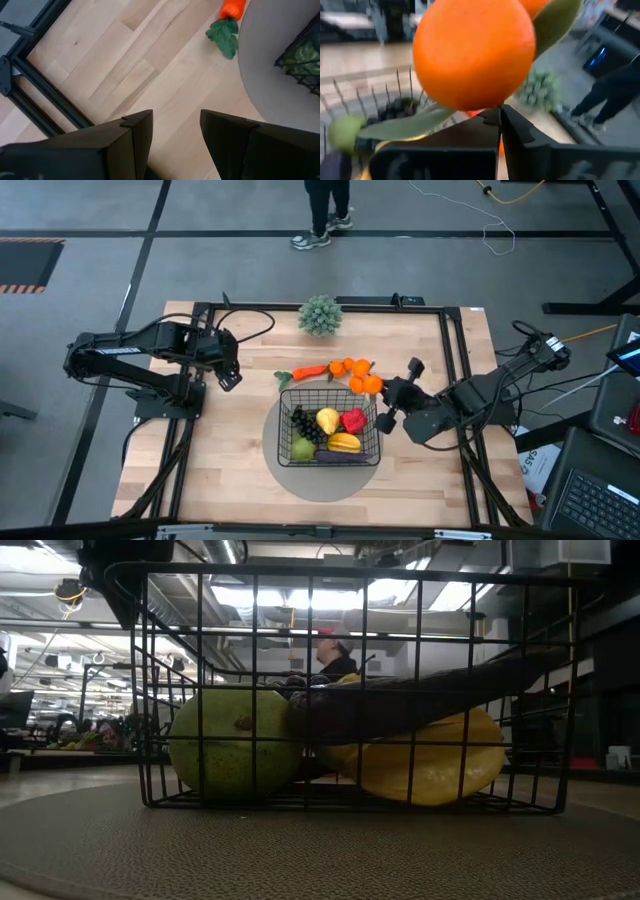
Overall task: Build produce basket
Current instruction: Put the bottom tangerine into the black wire basket
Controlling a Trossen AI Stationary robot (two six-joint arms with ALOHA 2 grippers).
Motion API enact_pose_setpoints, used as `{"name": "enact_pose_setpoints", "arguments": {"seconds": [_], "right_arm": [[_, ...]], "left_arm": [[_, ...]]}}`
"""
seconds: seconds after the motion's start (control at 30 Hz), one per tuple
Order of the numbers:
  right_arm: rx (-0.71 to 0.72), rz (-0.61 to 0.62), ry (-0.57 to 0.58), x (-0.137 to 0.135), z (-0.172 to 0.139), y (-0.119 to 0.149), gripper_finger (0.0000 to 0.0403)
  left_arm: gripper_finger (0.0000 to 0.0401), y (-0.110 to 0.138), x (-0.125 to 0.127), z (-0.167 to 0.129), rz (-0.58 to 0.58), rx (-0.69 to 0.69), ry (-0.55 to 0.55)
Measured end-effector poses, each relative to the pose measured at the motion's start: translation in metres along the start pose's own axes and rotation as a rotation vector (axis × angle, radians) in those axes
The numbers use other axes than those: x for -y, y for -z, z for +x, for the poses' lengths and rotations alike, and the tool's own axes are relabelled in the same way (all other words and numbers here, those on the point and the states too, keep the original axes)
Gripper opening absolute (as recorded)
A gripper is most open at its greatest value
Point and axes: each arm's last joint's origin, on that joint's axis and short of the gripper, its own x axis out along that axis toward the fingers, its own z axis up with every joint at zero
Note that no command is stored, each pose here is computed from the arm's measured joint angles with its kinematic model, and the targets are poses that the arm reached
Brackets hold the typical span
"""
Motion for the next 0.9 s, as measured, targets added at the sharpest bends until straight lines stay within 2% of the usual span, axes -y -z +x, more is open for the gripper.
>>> {"name": "enact_pose_setpoints", "arguments": {"seconds": [0.2, 0.3, 0.43, 0.67, 0.83, 0.9], "right_arm": [[0.101, -0.087, -0.026, -0.006, -0.001, -0.015, 0.0], [0.135, -0.106, -0.033, -0.002, -0.005, -0.022, 0.0], [0.141, -0.099, -0.028, 0.006, -0.01, -0.024, 0.0], [0.085, -0.077, -0.038, 0.015, -0.017, -0.015, 0.0], [0.066, -0.057, -0.032, 0.017, -0.017, -0.012, 0.0], [0.065, -0.056, -0.031, 0.017, -0.017, -0.012, 0.0]], "left_arm": [[0.0151, -0.004, 0.003, 0.0, 0.015, 0.044, 0.023], [0.0151, -0.015, 0.012, -0.002, 0.133, 0.166, 0.093], [0.0151, -0.021, 0.016, -0.016, 0.166, 0.316, 0.211], [0.0151, 0.005, 0.017, -0.031, 0.149, 0.33, 0.379], [0.0151, 0.022, 0.028, -0.016, 0.207, 0.493, 0.484], [0.0151, 0.023, 0.034, -0.006, 0.239, 0.66, 0.488]]}}
